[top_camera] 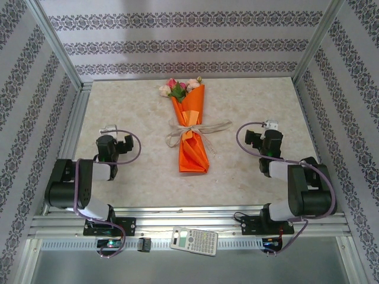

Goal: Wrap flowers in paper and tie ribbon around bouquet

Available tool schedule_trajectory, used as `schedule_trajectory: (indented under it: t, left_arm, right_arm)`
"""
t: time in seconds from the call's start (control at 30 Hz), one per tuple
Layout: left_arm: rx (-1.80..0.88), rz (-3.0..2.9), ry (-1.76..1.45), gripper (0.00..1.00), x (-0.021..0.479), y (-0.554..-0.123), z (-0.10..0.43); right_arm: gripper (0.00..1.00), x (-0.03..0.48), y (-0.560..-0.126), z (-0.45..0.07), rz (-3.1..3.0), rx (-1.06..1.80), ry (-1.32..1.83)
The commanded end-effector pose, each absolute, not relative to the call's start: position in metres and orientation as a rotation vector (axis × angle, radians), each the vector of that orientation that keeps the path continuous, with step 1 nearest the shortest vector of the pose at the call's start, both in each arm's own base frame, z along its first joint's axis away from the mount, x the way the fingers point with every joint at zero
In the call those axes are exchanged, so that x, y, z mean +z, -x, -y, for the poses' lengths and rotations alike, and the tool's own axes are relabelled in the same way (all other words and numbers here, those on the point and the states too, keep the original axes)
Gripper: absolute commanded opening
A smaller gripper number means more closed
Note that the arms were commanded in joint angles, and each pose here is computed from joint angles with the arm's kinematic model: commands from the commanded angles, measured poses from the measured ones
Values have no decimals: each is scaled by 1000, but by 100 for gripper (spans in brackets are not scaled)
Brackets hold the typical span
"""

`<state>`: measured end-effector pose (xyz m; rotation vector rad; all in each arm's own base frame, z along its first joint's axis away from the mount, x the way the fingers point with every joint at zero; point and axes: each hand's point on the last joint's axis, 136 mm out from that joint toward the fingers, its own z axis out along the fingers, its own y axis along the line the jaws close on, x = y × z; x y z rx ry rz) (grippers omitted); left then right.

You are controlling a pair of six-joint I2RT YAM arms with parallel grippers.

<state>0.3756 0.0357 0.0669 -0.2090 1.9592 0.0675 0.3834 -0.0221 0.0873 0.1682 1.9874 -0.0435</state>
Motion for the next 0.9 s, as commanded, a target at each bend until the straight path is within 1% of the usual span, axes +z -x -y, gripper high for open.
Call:
schedule_trajectory:
  t: [0.0, 0.13, 0.23, 0.87]
  left_arm:
    - [74, -1738, 228, 99, 101, -367, -42]
    - [63, -1792, 191, 99, 97, -381, -37]
    - [40, -1895, 111, 99, 89, -398, -24]
    - [43, -1896, 108, 99, 89, -398, -23]
  right_arm:
    - [98, 105, -387, 9, -1833, 21, -85]
    - [98, 106, -397, 8, -1878, -18, -78]
    - [98, 106, -396, 6, -1880, -45, -70]
    - [98, 106, -397, 5, -1879, -45, -63]
